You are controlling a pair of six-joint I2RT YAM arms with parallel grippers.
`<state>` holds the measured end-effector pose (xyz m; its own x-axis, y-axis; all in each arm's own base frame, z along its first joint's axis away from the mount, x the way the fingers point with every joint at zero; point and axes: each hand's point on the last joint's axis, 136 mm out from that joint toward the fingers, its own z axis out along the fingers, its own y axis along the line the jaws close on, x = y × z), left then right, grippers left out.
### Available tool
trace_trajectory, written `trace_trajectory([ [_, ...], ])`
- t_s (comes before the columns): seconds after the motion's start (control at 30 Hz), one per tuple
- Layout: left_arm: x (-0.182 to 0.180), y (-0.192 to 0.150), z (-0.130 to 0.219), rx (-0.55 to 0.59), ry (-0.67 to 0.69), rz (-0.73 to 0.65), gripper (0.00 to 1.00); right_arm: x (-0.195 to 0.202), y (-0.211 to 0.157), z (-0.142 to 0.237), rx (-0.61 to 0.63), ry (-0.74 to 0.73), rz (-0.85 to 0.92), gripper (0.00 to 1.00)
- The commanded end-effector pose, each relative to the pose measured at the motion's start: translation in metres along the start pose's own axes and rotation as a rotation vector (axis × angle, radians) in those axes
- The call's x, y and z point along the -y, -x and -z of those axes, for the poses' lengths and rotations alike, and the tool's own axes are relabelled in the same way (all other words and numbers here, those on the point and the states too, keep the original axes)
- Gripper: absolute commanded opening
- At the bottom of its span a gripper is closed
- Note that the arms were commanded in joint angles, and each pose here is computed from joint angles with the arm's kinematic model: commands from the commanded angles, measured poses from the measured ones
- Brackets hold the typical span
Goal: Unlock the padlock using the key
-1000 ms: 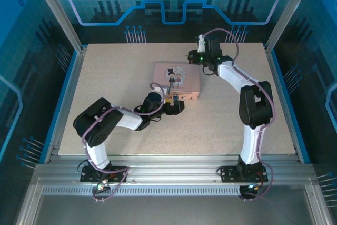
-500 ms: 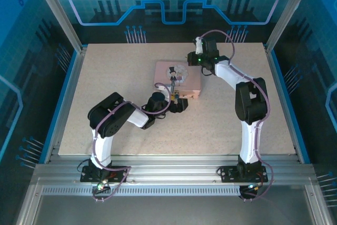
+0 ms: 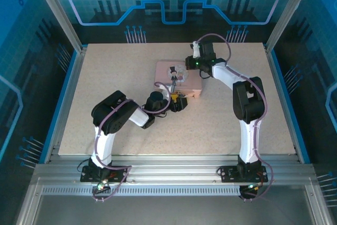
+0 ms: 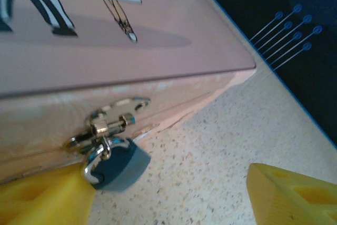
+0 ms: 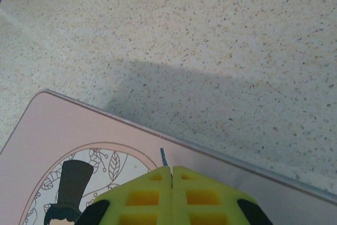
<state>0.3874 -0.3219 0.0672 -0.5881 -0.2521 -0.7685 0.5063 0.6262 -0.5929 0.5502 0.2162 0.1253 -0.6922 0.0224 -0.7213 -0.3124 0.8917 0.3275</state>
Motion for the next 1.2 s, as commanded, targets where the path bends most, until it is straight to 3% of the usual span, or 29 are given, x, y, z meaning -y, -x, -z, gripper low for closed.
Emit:
trace_trajectory([
  [0.0,0.013,0.02,0.002,0.081,-0.092,0.009,0.72,-0.004,-0.007,-0.001,-0.009,-0.003,0.028,0.0],
  [0.23,0.013,0.019,0.002,0.069,-0.13,0.049,0.67,-0.007,-0.011,0.002,-0.008,-0.006,0.04,0.0],
  [0.8,0.013,0.011,-0.022,0.023,-0.175,0.159,0.72,-0.017,-0.017,0.002,-0.006,0.013,0.049,0.0],
  [0.93,0.012,0.008,-0.024,0.015,-0.179,0.184,0.7,-0.018,-0.017,0.002,-0.005,0.013,0.05,0.0],
  [1.03,0.012,0.006,-0.026,-0.001,-0.185,0.201,0.63,-0.018,-0.018,0.002,-0.006,0.013,0.051,0.0],
  [1.17,0.008,0.007,-0.026,0.012,-0.161,0.204,0.64,-0.019,-0.019,0.003,-0.004,0.015,0.05,0.0],
])
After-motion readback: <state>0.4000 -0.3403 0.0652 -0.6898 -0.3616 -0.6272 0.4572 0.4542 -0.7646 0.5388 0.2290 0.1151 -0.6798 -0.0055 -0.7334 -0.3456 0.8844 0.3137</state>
